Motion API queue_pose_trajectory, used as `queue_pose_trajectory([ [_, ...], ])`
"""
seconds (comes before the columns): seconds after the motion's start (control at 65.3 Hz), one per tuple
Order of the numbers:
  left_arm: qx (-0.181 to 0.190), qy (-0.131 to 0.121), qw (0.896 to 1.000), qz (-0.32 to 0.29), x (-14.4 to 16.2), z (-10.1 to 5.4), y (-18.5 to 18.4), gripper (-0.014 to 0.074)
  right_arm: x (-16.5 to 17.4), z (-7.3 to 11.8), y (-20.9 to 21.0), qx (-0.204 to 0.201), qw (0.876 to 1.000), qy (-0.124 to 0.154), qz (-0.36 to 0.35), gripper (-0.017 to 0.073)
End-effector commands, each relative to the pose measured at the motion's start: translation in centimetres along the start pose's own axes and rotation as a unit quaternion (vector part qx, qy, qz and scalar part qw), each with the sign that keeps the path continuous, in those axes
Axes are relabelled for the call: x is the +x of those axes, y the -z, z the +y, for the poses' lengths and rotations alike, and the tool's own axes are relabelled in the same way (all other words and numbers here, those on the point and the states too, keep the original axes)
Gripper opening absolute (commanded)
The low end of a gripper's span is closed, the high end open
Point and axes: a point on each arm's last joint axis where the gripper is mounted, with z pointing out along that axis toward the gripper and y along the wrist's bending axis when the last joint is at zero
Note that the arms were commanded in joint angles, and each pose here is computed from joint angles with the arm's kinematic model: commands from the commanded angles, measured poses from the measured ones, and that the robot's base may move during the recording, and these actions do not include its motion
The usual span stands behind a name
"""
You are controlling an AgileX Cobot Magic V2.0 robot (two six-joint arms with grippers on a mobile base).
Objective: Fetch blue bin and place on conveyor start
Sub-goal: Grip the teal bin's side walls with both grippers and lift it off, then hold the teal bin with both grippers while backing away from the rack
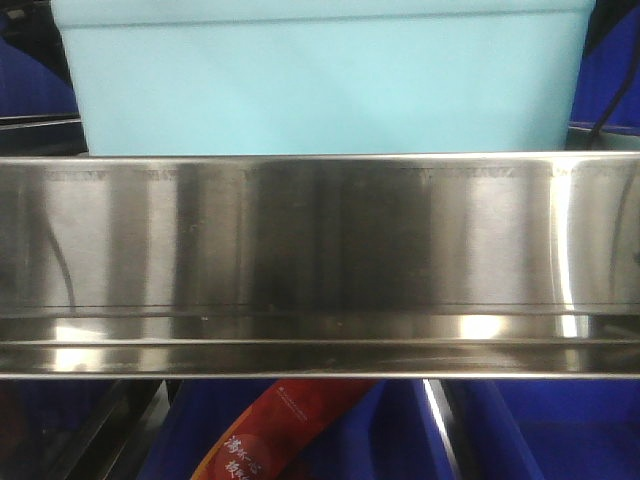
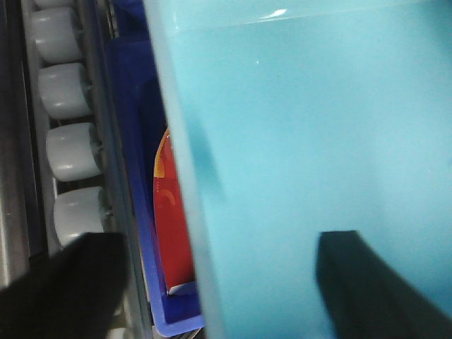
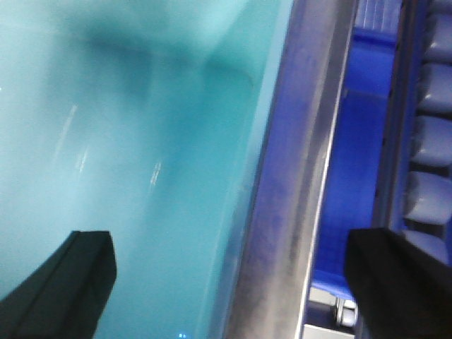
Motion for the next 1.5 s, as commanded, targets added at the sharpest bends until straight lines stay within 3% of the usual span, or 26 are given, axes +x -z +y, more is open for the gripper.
queue_pose_trajectory([
  [0.0, 0.005, 0.008, 1.000, -0.008, -0.2, 0.0, 0.5, 0.0284, -0.3, 0.0, -0.2, 0.001, 1.000, 0.001, -0.003, 0.0402],
  [0.184, 0.005, 0.008, 1.000, -0.008, -0.2, 0.0, 0.5, -0.0109, -0.3, 0.0, -0.3, 0.001, 1.000, 0.001, -0.002, -0.0011],
  [0.26, 0.005, 0.008, 1.000, -0.009, -0.2, 0.0, 0.5, -0.0111, -0.3, 0.0, -0.3, 0.002, 1.000, 0.001, -0.002, -0.0164],
  [0.566, 0.007, 0.007, 1.000, -0.013, 0.2, -0.1, 2.4, -0.0111, 0.2, 0.2, 2.5, 0.003, 1.000, 0.005, -0.019, -0.0152],
  [0.796, 0.018, 0.003, 0.998, -0.068, 1.0, -0.4, 8.1, -0.0111, 1.7, 1.1, 8.4, -0.003, 0.997, 0.017, -0.076, -0.0152],
  [1.087, 0.031, -0.003, 0.987, -0.156, 3.1, -0.5, 15.5, -0.0111, 4.2, 2.5, 14.9, -0.016, 0.988, 0.037, -0.149, -0.0152],
  [1.485, 0.031, -0.003, 0.986, -0.165, 3.3, -0.5, 16.2, -0.0111, 4.3, 2.5, 15.5, -0.017, 0.986, 0.037, -0.161, -0.0152],
])
